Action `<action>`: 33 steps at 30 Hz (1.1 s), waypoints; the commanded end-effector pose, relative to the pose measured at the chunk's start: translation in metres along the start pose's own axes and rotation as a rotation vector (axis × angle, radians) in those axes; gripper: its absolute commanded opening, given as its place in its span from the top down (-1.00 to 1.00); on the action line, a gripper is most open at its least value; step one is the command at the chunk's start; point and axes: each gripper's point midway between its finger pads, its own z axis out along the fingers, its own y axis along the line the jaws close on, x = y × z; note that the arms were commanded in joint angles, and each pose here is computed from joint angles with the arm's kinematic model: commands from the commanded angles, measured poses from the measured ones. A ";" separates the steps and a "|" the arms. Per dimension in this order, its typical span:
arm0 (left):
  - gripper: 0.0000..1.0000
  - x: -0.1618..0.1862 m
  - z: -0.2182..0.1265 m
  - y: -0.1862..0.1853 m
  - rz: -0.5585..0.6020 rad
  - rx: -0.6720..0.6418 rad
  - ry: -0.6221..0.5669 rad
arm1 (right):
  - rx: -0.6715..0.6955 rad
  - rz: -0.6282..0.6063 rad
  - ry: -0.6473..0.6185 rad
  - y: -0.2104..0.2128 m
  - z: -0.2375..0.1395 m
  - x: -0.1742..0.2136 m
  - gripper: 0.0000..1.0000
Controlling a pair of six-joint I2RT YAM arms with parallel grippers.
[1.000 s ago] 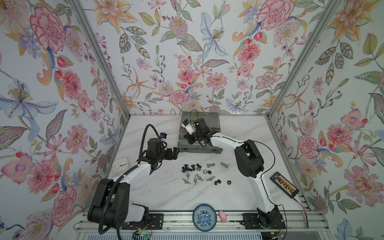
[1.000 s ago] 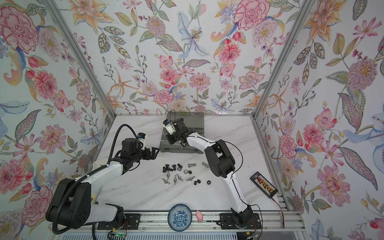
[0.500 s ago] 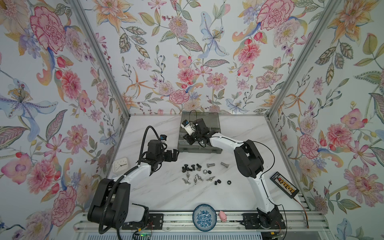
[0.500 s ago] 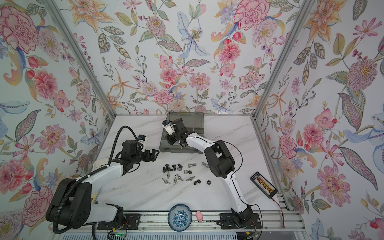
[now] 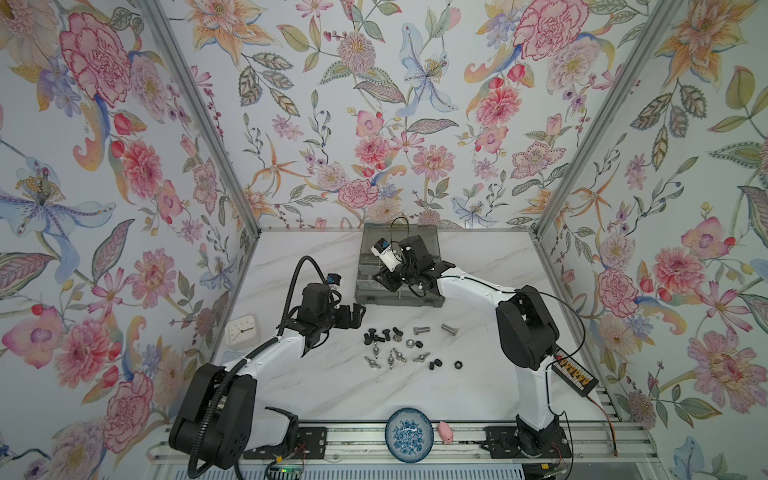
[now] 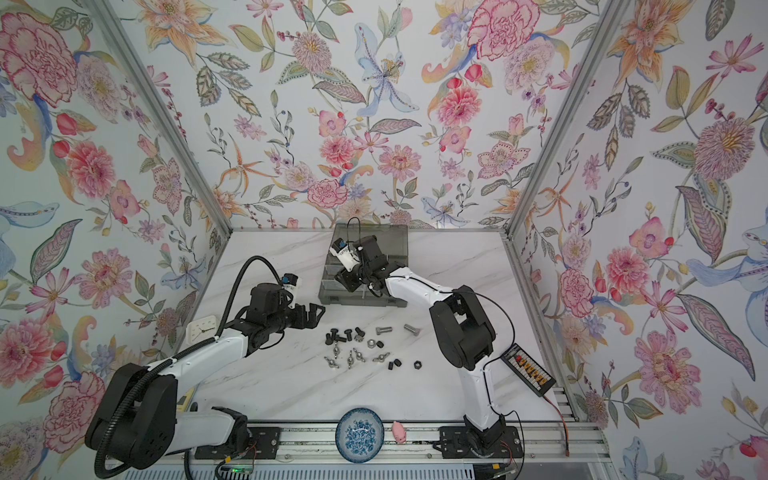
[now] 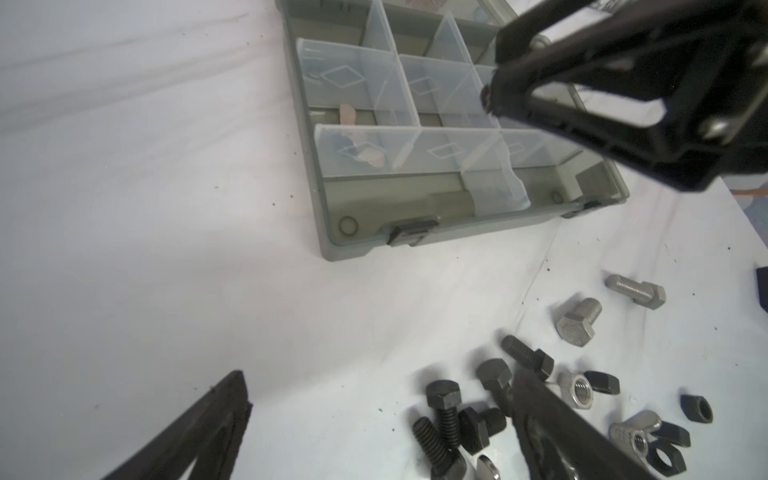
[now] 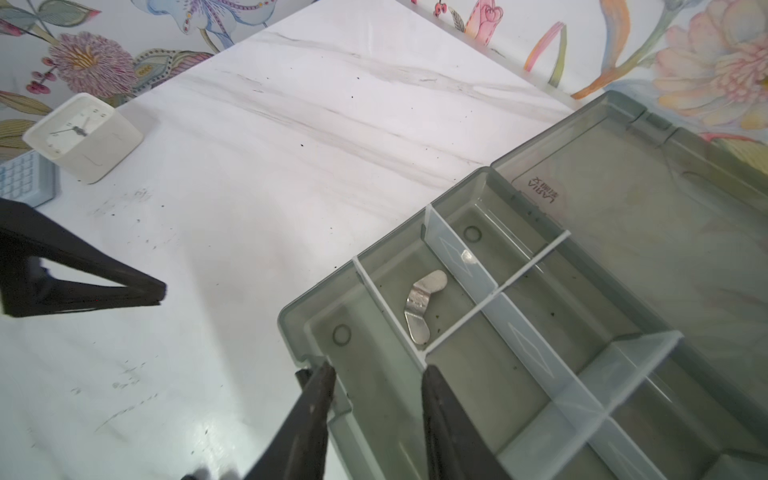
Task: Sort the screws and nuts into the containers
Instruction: 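Open the right gripper to drop the wing nut into a compartment, then close the left gripper on a silver wing nut while the right gripper hovers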
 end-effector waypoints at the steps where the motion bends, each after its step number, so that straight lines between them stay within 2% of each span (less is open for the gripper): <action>1: -0.99 0.021 -0.003 -0.008 -0.010 -0.015 0.051 | -0.032 0.017 0.024 0.009 -0.024 0.010 0.20; 11: -0.99 0.065 -0.024 -0.023 -0.062 -0.016 0.151 | -0.057 0.044 0.080 0.031 -0.071 0.050 0.13; 17: -0.98 0.078 -0.031 -0.027 -0.132 -0.025 0.167 | -0.051 0.077 0.131 0.034 -0.074 0.078 0.11; 22: -0.98 0.084 -0.027 -0.034 -0.134 -0.054 0.200 | -0.055 0.098 0.160 0.037 -0.070 0.091 0.10; 33: -0.59 0.100 0.007 -0.054 -0.055 -0.103 0.348 | -0.049 0.108 0.172 0.037 -0.071 0.097 0.09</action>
